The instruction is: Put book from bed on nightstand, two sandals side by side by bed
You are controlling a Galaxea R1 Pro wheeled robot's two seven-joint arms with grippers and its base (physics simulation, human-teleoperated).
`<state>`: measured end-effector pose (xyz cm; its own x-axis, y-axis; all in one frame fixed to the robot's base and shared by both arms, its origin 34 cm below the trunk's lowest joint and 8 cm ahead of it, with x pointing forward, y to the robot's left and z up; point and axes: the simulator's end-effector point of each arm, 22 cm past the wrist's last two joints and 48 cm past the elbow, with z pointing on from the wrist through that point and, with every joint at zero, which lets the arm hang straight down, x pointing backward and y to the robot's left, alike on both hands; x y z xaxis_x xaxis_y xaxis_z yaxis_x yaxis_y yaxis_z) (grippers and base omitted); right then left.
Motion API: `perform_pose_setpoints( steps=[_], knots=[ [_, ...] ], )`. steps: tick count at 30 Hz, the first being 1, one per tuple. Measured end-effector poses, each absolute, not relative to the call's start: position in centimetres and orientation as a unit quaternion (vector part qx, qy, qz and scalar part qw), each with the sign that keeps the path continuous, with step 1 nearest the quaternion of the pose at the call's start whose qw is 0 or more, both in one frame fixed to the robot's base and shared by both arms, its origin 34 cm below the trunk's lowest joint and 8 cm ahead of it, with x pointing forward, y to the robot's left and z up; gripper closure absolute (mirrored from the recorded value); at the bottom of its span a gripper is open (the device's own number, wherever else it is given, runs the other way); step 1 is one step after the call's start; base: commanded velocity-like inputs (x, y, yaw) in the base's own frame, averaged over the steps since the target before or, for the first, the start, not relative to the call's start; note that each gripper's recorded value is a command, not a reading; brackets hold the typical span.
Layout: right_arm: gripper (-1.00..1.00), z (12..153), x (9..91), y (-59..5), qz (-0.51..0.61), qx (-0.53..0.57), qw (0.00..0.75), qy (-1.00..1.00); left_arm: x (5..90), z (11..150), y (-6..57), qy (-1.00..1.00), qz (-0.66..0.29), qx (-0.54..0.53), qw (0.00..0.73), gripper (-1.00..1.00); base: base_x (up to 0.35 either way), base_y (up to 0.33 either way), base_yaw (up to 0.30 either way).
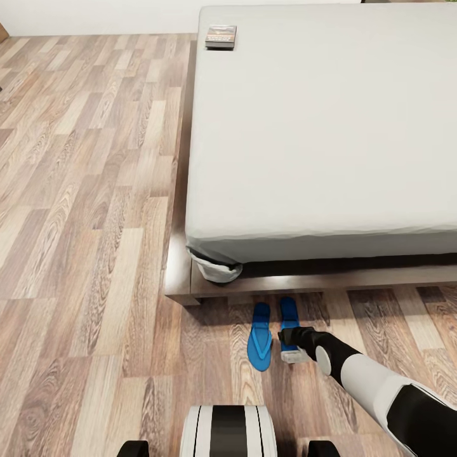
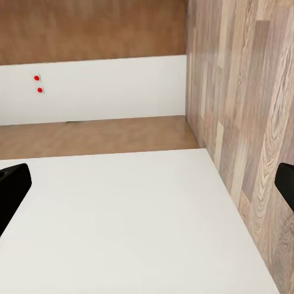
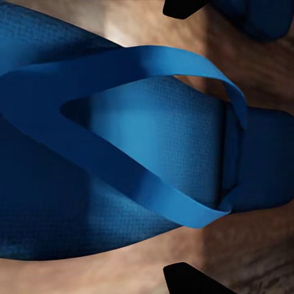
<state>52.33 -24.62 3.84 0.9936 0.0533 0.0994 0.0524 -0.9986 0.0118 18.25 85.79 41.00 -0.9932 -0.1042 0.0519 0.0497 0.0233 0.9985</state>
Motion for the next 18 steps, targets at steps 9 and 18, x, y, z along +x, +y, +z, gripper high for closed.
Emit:
perform_pose_setpoints(
  steps=[9, 18],
  knots=[
    [-1.0, 3.84, 52.33, -24.65, 0.05, 0.998, 0.005, 0.027, 18.25, 41.0, 85.79, -0.713, -0.698, 0.019, 0.055, -1.0, 0.0, 0.0, 0.0],
    [-1.0, 3.84, 52.31, -24.72, 0.05, 0.998, 0.005, 0.027, 18.25, 40.99, 85.79, -0.713, -0.698, 0.019, 0.055, -1.0, 0.0, 0.0, 0.0]
  ],
)
